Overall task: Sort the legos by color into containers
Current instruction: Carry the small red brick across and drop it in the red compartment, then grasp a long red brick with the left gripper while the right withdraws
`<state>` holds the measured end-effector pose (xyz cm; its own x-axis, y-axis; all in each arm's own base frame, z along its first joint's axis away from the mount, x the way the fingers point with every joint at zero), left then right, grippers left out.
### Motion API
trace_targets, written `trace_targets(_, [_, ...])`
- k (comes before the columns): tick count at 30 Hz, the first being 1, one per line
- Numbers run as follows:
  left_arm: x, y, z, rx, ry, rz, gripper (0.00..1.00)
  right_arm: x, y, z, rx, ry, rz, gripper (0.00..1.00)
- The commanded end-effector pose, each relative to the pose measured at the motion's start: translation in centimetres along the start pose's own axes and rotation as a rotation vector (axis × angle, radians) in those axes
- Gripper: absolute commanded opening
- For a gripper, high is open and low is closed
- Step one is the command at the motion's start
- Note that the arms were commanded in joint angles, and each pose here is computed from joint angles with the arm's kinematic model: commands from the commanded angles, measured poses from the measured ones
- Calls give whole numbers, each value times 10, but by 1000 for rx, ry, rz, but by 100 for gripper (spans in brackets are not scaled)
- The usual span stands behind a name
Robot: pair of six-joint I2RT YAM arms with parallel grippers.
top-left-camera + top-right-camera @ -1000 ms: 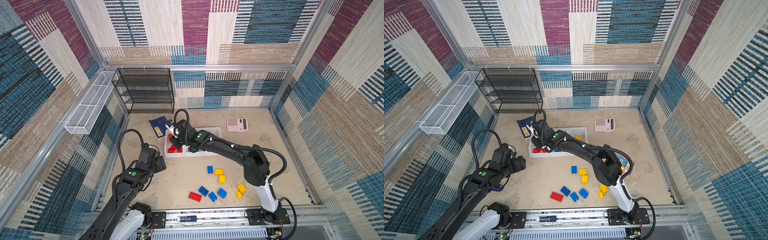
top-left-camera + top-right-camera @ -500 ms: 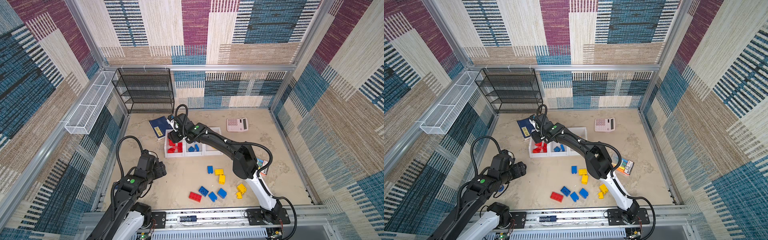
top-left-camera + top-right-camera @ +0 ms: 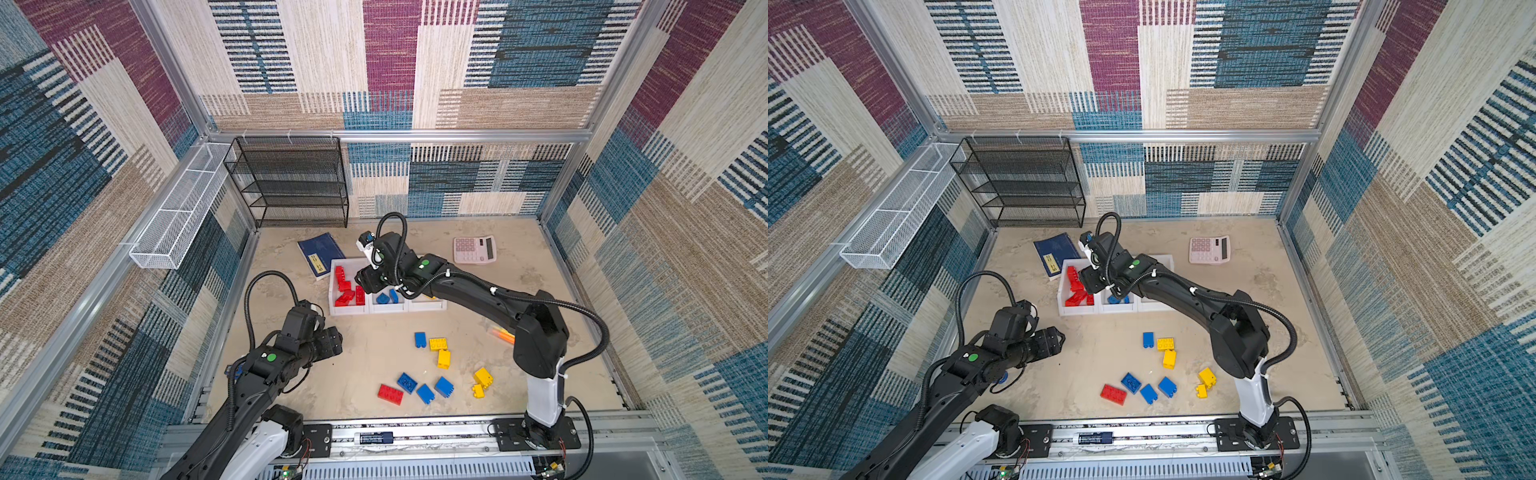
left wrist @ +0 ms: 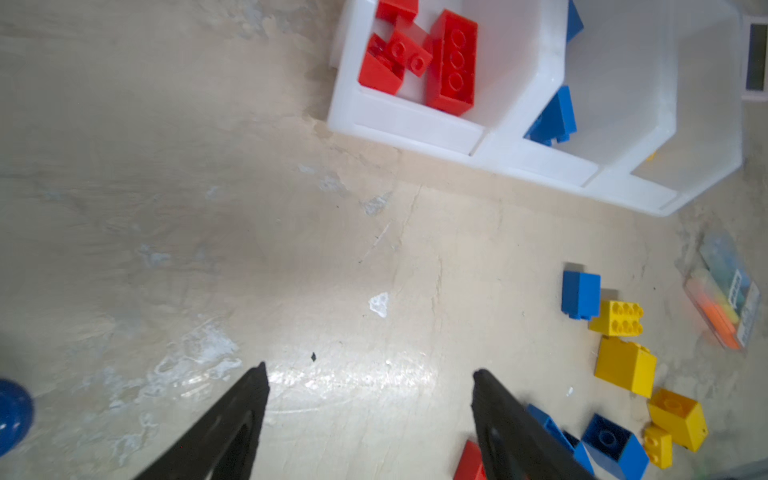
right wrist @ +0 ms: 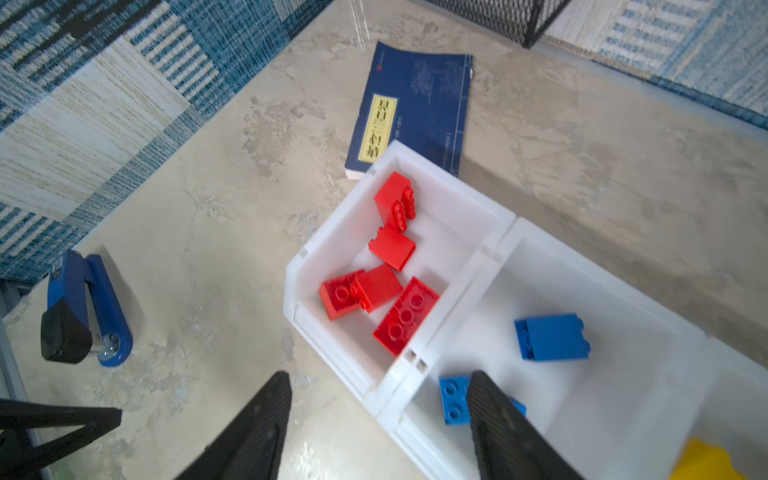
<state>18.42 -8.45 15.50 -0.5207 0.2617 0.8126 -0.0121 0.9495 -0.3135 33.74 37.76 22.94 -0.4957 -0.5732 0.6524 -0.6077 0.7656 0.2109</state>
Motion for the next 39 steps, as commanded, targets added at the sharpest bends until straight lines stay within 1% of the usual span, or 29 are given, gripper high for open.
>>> trace_targets(1, [-3, -21, 3, -111, 22, 47, 80, 19, -16, 7, -82, -50, 47, 70])
trace_targets(4, [-9, -45, 17, -233, 80, 72, 80, 38, -35, 27, -151, -51, 88, 71])
trace_targets(9, [-21, -80, 39, -393, 186, 118, 81, 63, -67, 58, -254, -47, 164, 72])
trace_targets(12, [-27, -102, 57, -501, 251, 150, 81, 75, -81, 68, -298, -58, 203, 72])
trace_targets(15, [-34, -115, 73, -569, 307, 151, 81, 85, -92, 73, -330, -77, 231, 72])
trace_targets(20, [-38, -129, 90, -603, 358, 167, 82, 96, -99, 75, -351, -104, 242, 73])
trace_targets(26, [-46, -137, 109, -634, 427, 161, 82, 99, -105, 81, -343, -97, 257, 73])
trace_targets(33, [-51, -124, 124, -624, 478, 53, 81, 108, -108, 84, -351, -126, 256, 73])
trace_targets(39, [-58, -126, 129, -631, 506, 3, 81, 111, -108, 89, -346, -131, 251, 74])
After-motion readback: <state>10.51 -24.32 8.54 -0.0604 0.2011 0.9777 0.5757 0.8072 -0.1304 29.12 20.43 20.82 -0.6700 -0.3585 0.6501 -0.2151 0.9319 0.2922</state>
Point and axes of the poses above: each gripper's point midway between its finger pads, its own x axis back along the fingers, its own y axis along the line the jaws close on, z = x × y, the point moved 5 cm from there along x, back along the fingers, and after that the axes turned 4 degrees about -x, right-handed, at the moved point
